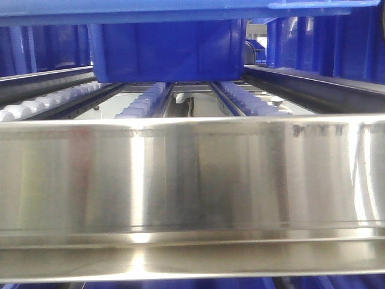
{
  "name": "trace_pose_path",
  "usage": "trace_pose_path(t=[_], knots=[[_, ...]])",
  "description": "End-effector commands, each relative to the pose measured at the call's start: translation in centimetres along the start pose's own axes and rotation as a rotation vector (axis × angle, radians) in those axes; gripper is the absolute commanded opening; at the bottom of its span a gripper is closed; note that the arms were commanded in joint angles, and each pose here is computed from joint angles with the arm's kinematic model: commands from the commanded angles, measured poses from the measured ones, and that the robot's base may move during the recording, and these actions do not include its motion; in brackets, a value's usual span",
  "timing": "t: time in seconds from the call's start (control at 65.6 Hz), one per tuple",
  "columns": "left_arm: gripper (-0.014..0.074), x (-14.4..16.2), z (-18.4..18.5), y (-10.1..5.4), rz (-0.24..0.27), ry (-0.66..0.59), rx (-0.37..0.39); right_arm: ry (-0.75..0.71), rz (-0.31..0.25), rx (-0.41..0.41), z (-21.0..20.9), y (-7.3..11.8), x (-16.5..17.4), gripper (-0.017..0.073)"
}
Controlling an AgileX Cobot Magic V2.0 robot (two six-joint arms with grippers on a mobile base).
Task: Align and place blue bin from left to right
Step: 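Lift the blue bin with both grippers and pull it off the shelf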
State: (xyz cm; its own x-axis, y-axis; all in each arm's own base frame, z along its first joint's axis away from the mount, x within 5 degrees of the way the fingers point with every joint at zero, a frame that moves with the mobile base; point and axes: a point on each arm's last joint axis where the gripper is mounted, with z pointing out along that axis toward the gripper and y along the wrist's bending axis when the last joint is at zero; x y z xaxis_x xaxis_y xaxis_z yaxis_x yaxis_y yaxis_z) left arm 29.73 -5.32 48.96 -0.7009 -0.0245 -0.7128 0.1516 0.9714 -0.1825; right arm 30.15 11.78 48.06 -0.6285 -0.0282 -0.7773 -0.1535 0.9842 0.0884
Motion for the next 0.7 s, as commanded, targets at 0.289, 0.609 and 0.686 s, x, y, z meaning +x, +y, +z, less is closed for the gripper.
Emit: trace_pose_path(t=[0.289, 0.609, 0.686], knots=[[-0.0111, -0.68, -1.17, -0.33, 0.028, -0.091, 0.014, -0.124, -0.034, -0.007, -1.29, -0.12, -1.14, -0.0153], [-0.0111, -0.68, -1.17, -0.33, 0.028, -0.091, 0.014, -0.124, -0.034, -0.007, -1.29, -0.12, -1.14, -0.0153], [-0.0111, -0.68, -1.17, -0.33, 0.028, -0.091, 0.014, -0.124, -0.034, -0.007, -1.29, -0.12, -1.14, -0.0153]])
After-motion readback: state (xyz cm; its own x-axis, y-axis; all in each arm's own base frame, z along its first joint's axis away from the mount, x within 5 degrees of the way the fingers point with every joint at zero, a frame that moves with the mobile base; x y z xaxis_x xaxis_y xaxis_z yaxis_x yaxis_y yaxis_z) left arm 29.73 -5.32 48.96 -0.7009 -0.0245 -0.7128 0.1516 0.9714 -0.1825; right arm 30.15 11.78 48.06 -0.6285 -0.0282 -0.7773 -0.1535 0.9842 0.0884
